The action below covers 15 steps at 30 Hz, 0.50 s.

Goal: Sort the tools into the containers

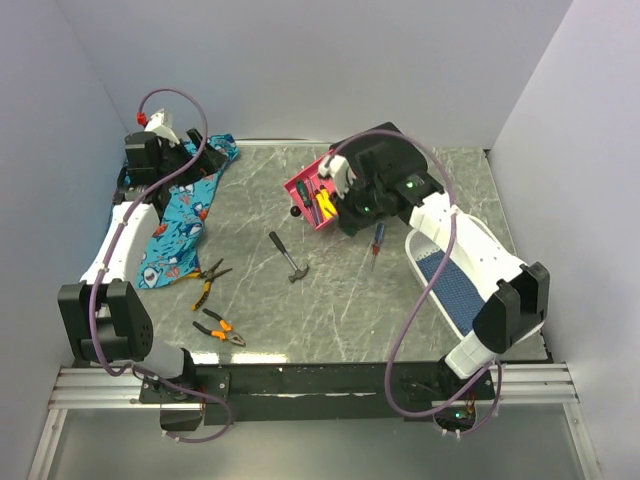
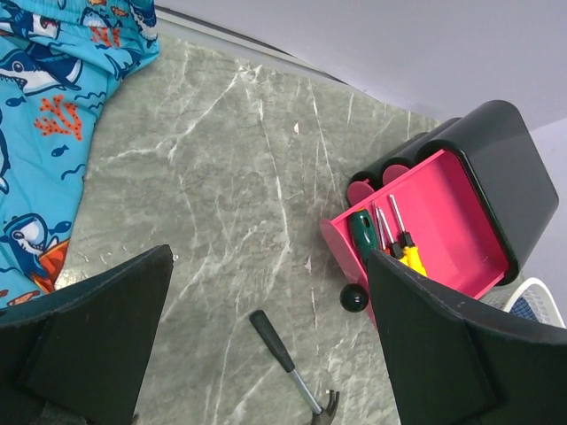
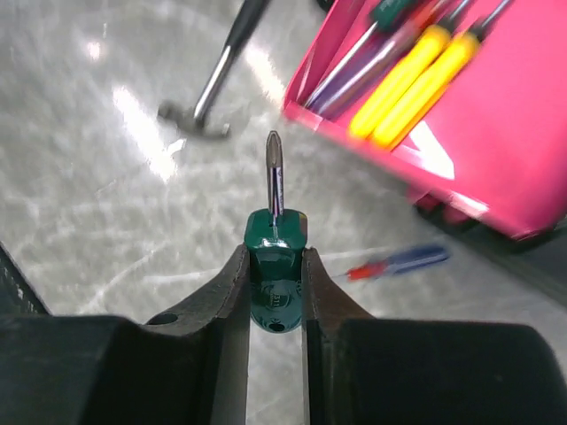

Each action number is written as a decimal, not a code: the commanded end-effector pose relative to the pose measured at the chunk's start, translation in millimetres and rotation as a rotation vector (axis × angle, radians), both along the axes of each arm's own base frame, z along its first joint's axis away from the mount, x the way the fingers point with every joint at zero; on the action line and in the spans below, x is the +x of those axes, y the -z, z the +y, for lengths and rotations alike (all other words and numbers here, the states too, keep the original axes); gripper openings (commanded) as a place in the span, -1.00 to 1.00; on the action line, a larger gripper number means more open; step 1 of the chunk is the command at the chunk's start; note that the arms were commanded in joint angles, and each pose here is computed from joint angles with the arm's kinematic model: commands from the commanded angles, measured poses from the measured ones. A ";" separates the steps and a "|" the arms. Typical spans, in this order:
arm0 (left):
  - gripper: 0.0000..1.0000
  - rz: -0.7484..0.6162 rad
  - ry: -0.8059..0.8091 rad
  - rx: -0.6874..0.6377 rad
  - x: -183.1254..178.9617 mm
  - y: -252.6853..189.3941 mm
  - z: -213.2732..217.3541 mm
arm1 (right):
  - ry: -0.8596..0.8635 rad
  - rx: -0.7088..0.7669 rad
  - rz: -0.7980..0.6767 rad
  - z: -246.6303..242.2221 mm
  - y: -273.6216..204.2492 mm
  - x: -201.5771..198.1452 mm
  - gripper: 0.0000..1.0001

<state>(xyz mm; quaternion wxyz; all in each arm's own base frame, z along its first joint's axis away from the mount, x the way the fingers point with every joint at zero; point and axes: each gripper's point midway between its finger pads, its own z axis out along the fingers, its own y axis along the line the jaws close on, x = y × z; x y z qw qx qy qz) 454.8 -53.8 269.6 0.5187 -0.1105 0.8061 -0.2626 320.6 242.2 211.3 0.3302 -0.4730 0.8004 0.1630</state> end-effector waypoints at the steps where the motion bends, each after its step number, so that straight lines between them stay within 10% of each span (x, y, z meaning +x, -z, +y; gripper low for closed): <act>1: 0.94 -0.049 0.025 0.029 -1.6 -13.2 -0.5 | 0.101 0.062 -0.094 19.8 -32.4 51.7 -1.00; 15: 0.93 -0.078 0.000 0.109 -23.9 -17.1 8.8 | 0.413 -0.105 -0.214 4.7 12.3 161.1 -0.92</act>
